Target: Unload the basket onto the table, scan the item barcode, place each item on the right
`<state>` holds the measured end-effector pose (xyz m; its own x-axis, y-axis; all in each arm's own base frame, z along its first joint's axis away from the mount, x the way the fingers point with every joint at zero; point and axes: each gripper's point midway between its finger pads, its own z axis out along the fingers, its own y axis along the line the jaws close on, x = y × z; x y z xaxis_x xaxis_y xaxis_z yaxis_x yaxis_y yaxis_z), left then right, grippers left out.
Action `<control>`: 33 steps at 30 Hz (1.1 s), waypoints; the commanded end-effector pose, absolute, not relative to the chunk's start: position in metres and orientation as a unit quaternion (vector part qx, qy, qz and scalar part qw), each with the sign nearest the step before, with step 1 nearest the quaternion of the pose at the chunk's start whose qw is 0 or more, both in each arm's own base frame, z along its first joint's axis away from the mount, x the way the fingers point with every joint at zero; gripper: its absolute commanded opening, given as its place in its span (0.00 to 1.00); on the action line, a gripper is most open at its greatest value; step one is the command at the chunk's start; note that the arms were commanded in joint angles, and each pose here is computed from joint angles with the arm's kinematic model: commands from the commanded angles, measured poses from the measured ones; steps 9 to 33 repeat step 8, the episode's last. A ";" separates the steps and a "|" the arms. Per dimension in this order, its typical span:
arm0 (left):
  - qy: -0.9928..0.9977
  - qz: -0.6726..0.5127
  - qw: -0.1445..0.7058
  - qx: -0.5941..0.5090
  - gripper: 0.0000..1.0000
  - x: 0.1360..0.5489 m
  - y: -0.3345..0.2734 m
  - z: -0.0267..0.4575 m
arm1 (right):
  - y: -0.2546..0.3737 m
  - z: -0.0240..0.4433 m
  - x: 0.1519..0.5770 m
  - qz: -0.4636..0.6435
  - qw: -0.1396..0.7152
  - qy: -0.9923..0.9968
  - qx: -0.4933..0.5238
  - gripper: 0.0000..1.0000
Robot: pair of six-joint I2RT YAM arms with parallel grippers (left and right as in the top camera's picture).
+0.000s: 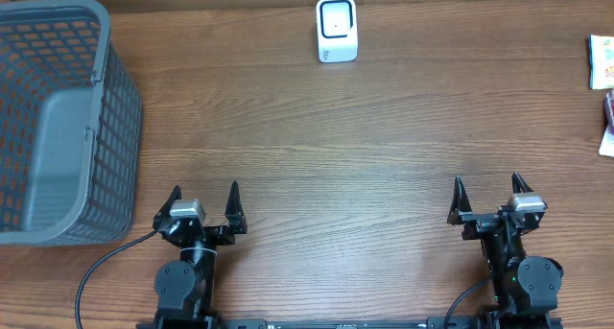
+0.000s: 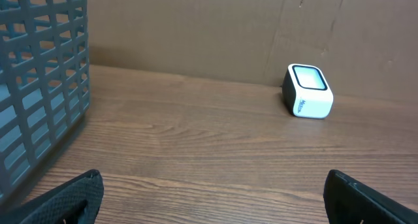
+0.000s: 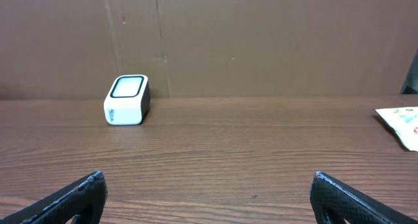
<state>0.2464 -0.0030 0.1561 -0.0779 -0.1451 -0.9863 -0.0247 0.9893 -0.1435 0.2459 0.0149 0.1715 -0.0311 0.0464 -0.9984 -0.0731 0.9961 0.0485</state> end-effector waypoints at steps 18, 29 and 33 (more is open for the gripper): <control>0.729 -0.047 0.680 -0.061 1.00 0.246 -0.002 0.157 | 0.017 0.169 0.246 0.044 0.697 0.716 -0.013 1.00; 0.729 -0.047 0.680 -0.061 1.00 0.246 -0.002 0.157 | 0.017 0.169 0.246 0.044 0.697 0.716 -0.013 1.00; 0.729 -0.047 0.680 -0.061 1.00 0.246 -0.002 0.157 | 0.017 0.169 0.246 0.044 0.697 0.716 -0.013 1.00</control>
